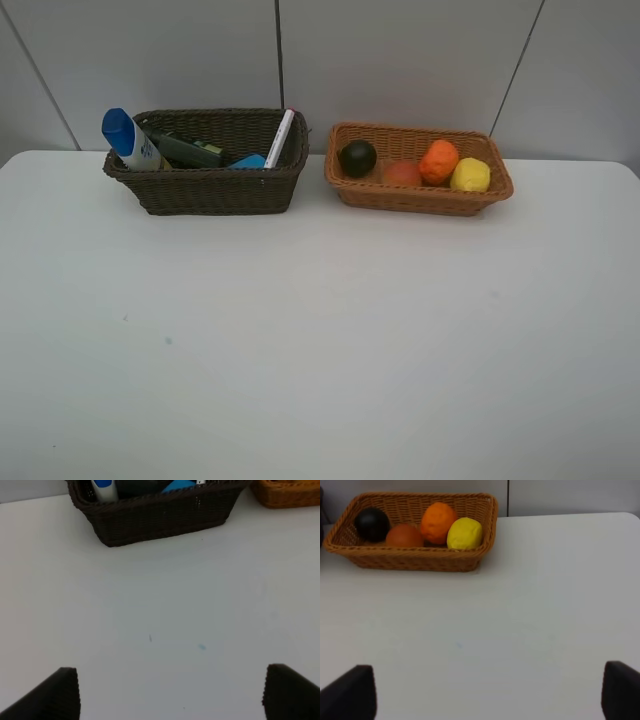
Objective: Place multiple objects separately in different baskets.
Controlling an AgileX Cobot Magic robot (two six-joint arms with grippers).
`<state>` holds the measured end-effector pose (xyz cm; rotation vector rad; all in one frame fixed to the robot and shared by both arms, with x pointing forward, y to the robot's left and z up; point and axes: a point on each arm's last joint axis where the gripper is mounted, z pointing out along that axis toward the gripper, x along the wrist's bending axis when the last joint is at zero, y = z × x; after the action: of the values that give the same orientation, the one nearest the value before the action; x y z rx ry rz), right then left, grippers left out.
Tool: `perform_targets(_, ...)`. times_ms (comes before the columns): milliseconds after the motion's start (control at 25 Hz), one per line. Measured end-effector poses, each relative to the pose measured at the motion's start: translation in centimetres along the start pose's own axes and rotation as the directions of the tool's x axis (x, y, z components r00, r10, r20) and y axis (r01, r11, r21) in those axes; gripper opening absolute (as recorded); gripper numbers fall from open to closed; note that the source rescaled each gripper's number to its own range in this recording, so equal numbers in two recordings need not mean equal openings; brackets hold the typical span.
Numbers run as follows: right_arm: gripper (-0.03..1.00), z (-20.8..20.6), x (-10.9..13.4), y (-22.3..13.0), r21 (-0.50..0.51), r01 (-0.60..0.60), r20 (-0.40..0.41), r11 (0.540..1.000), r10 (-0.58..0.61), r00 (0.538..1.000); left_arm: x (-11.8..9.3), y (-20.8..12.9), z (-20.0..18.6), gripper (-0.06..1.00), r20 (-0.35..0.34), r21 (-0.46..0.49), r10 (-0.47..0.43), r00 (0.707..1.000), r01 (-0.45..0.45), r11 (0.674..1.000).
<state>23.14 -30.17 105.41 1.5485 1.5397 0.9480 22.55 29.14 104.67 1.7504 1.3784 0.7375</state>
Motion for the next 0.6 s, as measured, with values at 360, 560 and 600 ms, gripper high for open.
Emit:
perform_targets(360,1.00,0.00,0.00,0.00,0.000,0.000,0.000,1.000,0.000,1.000,0.00,0.00,0.00,0.84,0.000,0.000,0.000,1.000,0.000,1.000)
perform_targets(560,1.00,0.00,0.00,0.00,0.000,0.000,0.000,1.000,0.000,1.000,0.00,0.00,0.00,0.84,0.000,0.000,0.000,1.000,0.000,1.000)
perform_targets(600,1.00,0.00,0.00,0.00,0.000,0.000,0.000,1.000,0.000,1.000,0.00,0.00,0.00,0.84,0.000,0.000,0.000,1.000,0.000,1.000)
